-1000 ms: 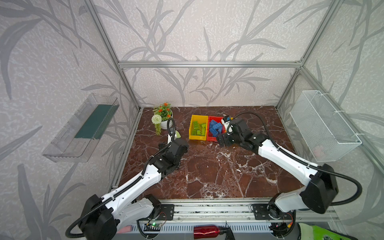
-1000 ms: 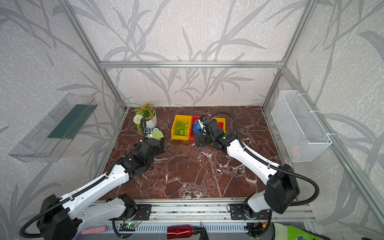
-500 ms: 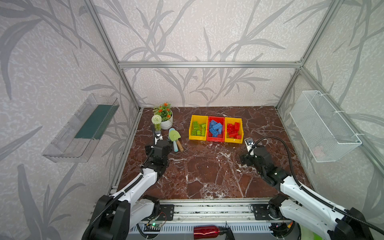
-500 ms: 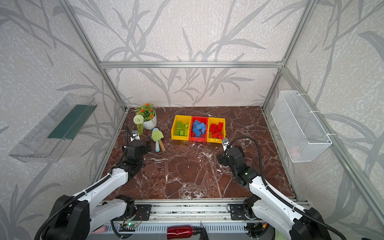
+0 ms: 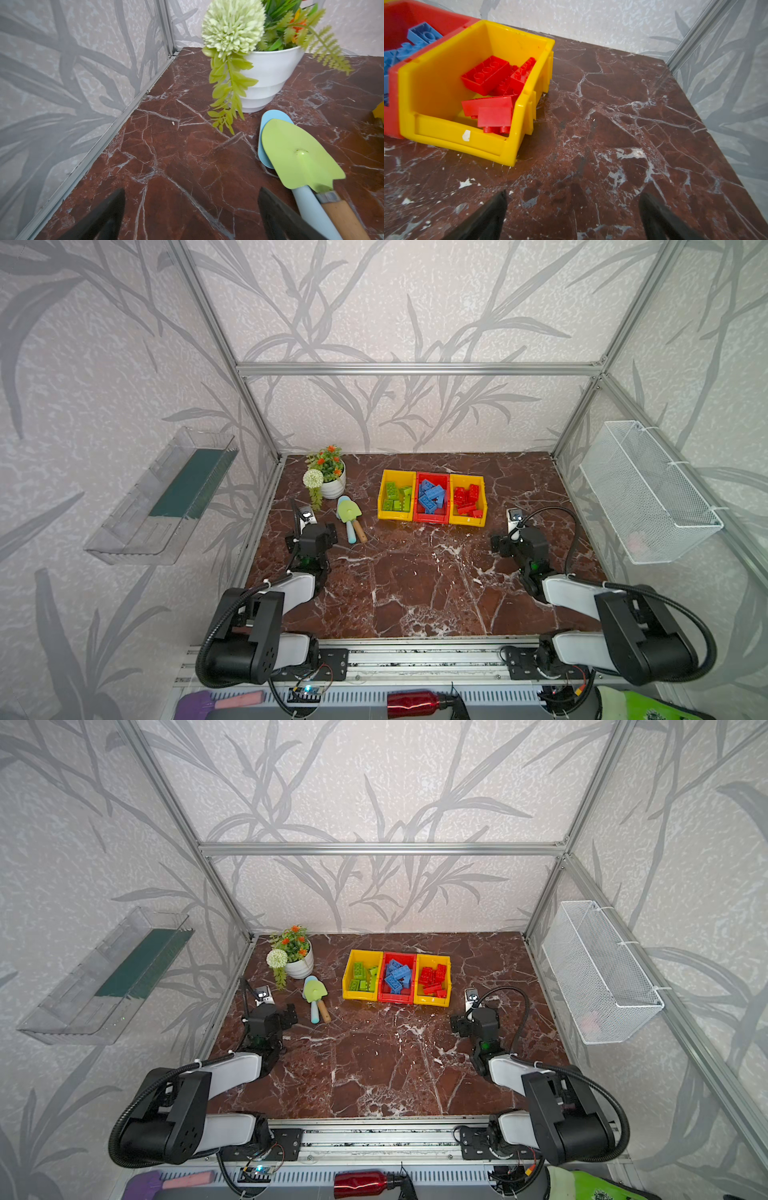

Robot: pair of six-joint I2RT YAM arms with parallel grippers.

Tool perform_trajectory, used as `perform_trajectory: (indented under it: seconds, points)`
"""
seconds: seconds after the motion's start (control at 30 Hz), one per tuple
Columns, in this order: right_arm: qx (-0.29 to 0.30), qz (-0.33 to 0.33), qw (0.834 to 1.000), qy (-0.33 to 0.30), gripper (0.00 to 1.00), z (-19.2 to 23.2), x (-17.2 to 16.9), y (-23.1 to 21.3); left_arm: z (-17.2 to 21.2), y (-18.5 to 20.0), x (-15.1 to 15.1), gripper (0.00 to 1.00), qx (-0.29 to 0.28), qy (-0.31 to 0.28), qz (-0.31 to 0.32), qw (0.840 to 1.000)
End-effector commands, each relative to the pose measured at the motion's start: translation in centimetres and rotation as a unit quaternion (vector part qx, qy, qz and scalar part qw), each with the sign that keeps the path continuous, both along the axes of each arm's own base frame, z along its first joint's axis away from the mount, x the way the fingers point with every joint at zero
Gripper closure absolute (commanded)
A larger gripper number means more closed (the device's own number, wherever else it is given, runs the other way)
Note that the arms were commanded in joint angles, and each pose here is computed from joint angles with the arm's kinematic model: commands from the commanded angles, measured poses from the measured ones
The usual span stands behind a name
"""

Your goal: Sort the legos into containers by color

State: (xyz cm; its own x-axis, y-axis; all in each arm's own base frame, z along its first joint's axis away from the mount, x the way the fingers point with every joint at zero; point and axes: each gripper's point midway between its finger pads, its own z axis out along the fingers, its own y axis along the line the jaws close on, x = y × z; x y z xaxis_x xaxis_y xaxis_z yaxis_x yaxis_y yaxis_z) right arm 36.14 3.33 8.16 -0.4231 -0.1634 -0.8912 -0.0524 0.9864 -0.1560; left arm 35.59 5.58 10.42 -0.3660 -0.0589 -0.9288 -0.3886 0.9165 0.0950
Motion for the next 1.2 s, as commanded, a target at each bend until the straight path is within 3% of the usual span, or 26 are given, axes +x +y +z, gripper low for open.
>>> perform_trajectory:
  seconds: [0.0, 0.13, 0.2, 1.17]
  points:
    - [0.025, 0.039, 0.997, -0.067, 0.01, 3.3, 3.1, 1.0, 1.2, 0.8, 0.9, 0.01, -0.019, -0.065, 0.005, 0.998]
    - [0.073, 0.038, 0.994, -0.067, 0.01, 1.2, 3.3, -0.3, -0.5, 1.0, 2.2, 0.01, -0.033, -0.049, -0.006, 0.998]
    - [0.083, 0.030, 0.994, -0.065, 0.01, 1.3, 3.3, -0.8, -1.1, 0.2, 3.1, 0.01, -0.036, -0.007, -0.032, 0.999]
    - [0.080, 0.047, 0.993, -0.066, 0.01, 1.3, 3.5, -0.2, -1.1, -0.2, 3.3, 0.01, -0.040, -0.008, -0.052, 0.998]
